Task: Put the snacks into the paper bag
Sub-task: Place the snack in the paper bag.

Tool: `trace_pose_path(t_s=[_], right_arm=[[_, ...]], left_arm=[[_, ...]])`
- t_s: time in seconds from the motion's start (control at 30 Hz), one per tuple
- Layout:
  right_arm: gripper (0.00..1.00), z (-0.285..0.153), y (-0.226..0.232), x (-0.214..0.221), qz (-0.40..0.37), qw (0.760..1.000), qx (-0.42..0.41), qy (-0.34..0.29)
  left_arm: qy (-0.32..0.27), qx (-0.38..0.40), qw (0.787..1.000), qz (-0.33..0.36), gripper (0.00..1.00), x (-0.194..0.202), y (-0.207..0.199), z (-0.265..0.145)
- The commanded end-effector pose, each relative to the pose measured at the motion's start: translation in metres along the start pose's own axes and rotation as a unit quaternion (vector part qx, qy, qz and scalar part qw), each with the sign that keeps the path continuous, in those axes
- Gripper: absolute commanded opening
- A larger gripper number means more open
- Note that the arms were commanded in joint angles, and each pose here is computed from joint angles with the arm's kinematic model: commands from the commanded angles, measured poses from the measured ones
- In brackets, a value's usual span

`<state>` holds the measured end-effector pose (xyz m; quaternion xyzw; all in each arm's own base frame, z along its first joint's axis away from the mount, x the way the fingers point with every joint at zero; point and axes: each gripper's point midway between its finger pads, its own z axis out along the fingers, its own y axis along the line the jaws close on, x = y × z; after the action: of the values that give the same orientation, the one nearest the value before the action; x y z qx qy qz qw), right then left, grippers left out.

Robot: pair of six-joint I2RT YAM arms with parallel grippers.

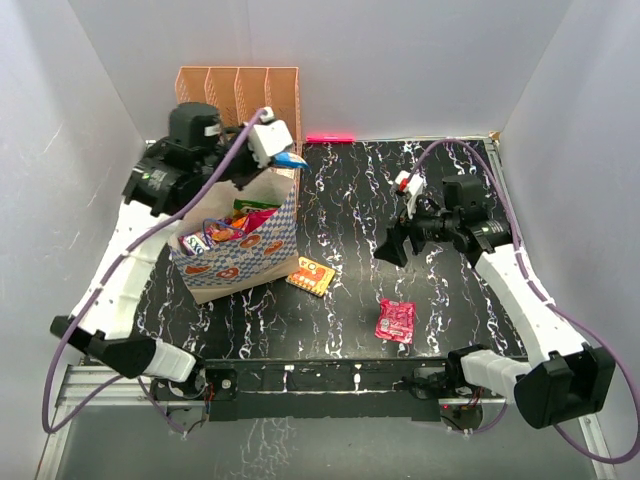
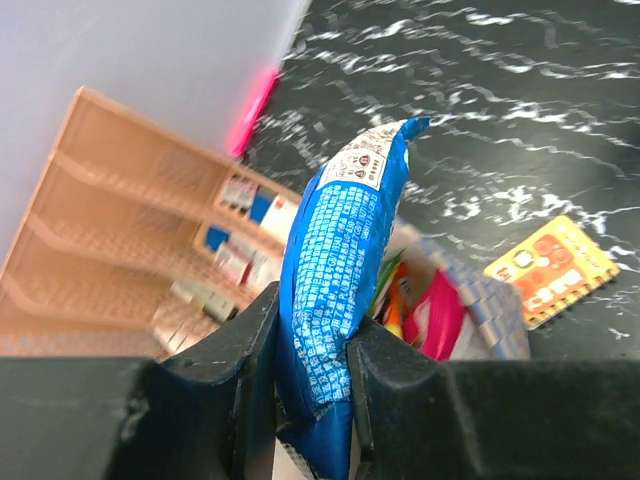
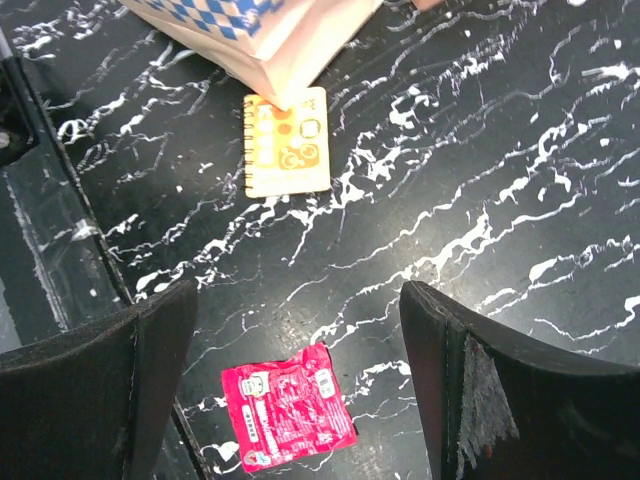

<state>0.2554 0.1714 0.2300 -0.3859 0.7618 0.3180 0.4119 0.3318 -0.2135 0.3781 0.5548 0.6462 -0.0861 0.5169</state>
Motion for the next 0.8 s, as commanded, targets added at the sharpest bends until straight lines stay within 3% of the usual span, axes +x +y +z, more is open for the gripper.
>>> trace_pose_path(t_s=[0.0, 0.27, 0.43, 0.63, 0.77], right_arm=[[0.86, 0.004, -0.021, 0.009, -0.007, 0.999, 0.034, 0.028], [0.86, 0.012, -0.026, 0.021, -0.007, 0.998, 0.041, 0.054], [0.86, 0.016, -0.028, 0.025, -0.007, 0.997, 0.044, 0.062], [0.86, 0.015, -0.028, 0.032, -0.006, 0.996, 0.049, 0.068], [0.86, 0.015, -0.028, 0.035, -0.008, 0.996, 0.054, 0.071]], left_arm=[[0.027, -0.078, 0.997, -0.009, 0.24, 0.005, 0.019, -0.061], [0.200, -0.128, 0.971, -0.024, 0.26, 0.094, 0.019, -0.091], [0.254, -0.092, 0.962, -0.042, 0.26, 0.127, -0.003, -0.089], [0.336, -0.083, 0.937, -0.051, 0.26, 0.166, -0.011, -0.087], [0.352, -0.090, 0.930, -0.055, 0.31, 0.173, -0.009, -0.085]])
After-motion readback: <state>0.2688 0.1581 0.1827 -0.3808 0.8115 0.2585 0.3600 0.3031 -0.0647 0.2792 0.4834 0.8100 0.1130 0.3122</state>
